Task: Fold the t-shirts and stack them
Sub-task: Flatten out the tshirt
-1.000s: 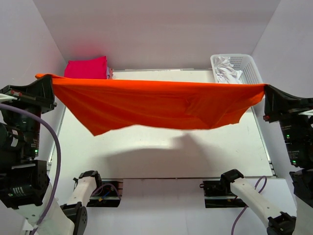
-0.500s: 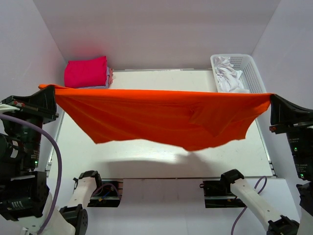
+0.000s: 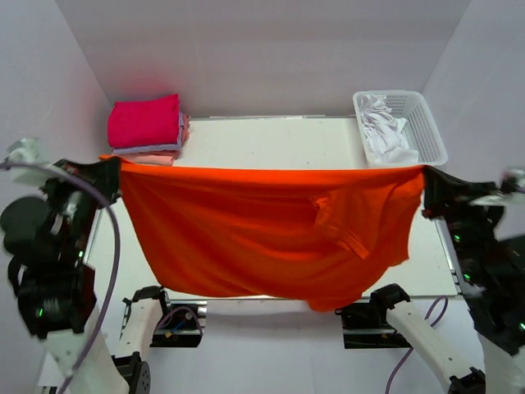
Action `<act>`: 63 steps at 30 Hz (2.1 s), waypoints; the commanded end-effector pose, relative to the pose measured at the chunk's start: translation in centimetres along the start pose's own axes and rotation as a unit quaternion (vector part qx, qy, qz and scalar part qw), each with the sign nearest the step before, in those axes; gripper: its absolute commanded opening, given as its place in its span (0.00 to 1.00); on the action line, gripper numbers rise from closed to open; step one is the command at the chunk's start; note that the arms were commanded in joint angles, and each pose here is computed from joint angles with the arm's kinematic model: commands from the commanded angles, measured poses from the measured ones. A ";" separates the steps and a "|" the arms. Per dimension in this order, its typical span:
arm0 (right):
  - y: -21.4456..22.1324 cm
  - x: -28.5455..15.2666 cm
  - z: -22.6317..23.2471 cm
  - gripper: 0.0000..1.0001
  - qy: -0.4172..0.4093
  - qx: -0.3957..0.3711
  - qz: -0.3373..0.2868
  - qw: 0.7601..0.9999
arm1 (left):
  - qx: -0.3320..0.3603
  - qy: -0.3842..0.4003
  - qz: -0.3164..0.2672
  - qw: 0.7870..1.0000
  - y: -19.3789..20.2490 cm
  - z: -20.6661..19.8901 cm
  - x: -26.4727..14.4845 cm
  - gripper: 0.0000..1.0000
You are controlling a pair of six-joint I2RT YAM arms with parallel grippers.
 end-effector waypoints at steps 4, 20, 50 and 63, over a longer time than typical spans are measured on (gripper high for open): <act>4.5 5.8 1.0 0.00 0.052 0.002 0.046 0.998 | -0.024 -0.020 0.058 0.998 3.0 3.4 6.0 0.00; 12.3 14.9 2.6 0.00 0.089 -0.062 0.146 0.983 | -0.041 -0.079 0.136 0.987 8.3 10.1 16.6 0.00; 17.6 27.2 0.3 0.00 0.113 -0.073 0.148 0.980 | -0.064 -0.022 0.181 0.981 12.5 15.5 36.3 0.00; 22.4 32.6 -1.4 0.00 0.094 -0.061 0.153 0.982 | -0.060 -0.005 0.180 0.982 15.6 17.7 43.0 0.00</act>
Point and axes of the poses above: each gripper's point midway between its finger pads, its own x axis out along the fingers, its own z axis along the line the jaws close on, y = z × x, the point moved 9 cm from there along -x, back along the fingers, and after that the axes turned 14 degrees about -x, right-handed, at the moved point
